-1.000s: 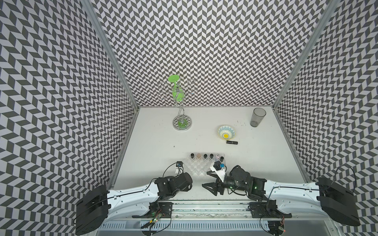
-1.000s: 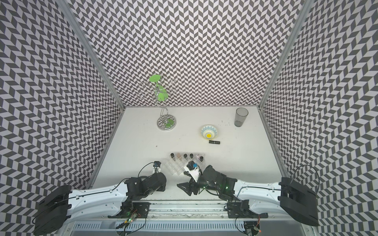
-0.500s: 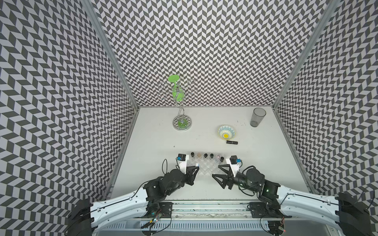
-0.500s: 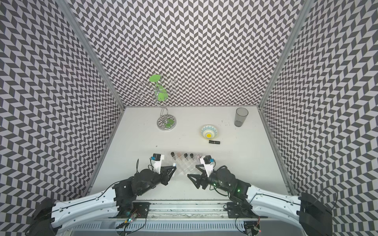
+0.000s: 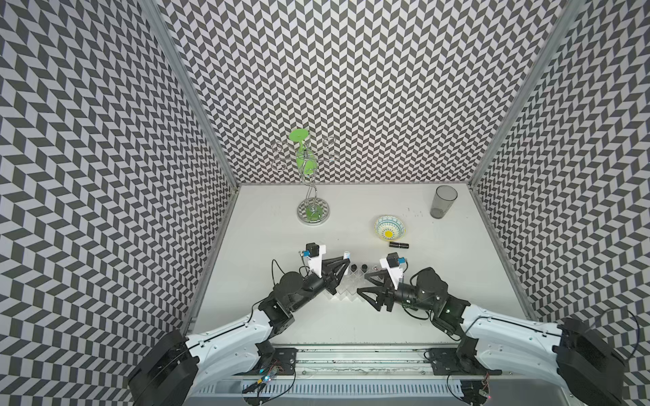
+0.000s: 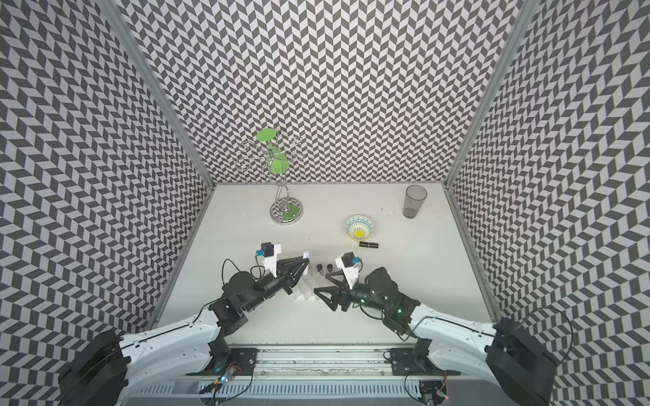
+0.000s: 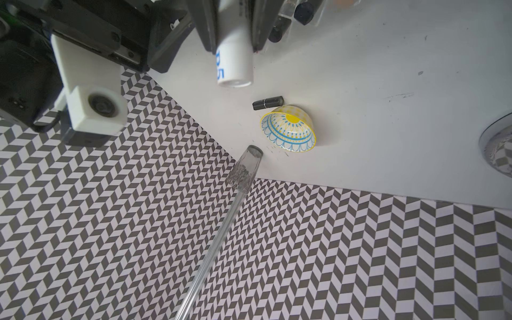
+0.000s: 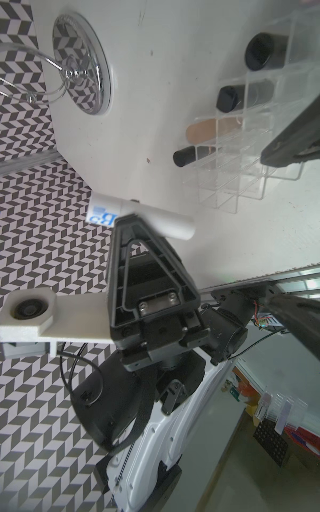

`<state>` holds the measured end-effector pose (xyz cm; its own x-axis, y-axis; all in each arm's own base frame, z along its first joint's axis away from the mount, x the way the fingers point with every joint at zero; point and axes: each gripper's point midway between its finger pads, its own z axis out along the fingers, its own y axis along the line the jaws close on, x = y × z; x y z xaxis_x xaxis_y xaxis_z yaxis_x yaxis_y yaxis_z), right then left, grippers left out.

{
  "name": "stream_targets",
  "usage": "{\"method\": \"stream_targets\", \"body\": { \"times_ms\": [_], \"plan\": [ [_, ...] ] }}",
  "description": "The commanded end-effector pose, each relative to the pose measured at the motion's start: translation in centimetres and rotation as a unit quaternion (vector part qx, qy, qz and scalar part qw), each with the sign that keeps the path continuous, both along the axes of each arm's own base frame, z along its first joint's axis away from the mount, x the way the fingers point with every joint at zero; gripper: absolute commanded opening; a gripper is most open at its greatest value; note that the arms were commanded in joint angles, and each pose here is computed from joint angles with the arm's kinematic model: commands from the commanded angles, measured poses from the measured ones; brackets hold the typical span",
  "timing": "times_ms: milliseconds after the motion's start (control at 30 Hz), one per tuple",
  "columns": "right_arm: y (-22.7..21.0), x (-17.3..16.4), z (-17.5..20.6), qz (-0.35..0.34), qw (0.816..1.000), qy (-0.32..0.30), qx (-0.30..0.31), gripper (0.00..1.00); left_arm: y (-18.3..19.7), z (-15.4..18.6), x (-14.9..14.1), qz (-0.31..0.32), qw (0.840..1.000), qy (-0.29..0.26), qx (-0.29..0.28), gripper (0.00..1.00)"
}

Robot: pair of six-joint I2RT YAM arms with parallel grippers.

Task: Arrange the lipsticks in the organizer
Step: Pick up the lipstick at the center of the board, then adjust the lipstick.

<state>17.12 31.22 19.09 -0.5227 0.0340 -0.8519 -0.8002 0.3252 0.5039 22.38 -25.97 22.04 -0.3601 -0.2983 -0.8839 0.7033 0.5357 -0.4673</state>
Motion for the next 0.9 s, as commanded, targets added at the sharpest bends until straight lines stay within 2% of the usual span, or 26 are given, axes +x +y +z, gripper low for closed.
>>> {"method": "stream_targets", "body": {
  "times_ms": [0, 133, 300, 467, 733, 833, 867],
  "plan": [
    [1.5, -0.4, 3.1, 0.048, 0.997, -0.04, 0.049, 0.76, -0.9, 2.5, -0.9, -0.041, 0.997, -0.054, -0.027, 0.0],
    [2.8, 0.8, 2.4, 0.051, 0.997, -0.023, 0.044, 0.76, -0.4, 2.0, -0.5, -0.026, 0.998, -0.055, -0.024, 0.0],
    [4.0, 1.7, 0.9, 0.055, 0.998, -0.005, 0.028, 0.7, -0.4, 1.8, -0.4, -0.025, 0.998, -0.058, -0.02, 0.0],
    [3.6, 2.1, 1.7, 0.042, 0.998, -0.009, 0.045, 0.67, -0.4, 1.5, -0.7, -0.032, 0.998, -0.053, -0.021, 0.0],
    [4.1, 3.2, 1.3, 0.032, 0.999, 0.001, 0.04, 0.53, 0.0, 1.1, -0.8, -0.027, 0.998, -0.05, -0.021, 0.0],
    [4.1, 3.6, 1.0, 0.028, 0.999, 0.004, 0.036, 0.45, 0.1, 0.9, -0.8, -0.026, 0.998, -0.045, -0.022, 0.0],
    [4.1, 3.8, 0.9, 0.024, 0.999, 0.005, 0.035, 0.39, 0.0, 0.7, -0.9, -0.029, 0.998, -0.043, -0.023, 0.0]
  ]
}}
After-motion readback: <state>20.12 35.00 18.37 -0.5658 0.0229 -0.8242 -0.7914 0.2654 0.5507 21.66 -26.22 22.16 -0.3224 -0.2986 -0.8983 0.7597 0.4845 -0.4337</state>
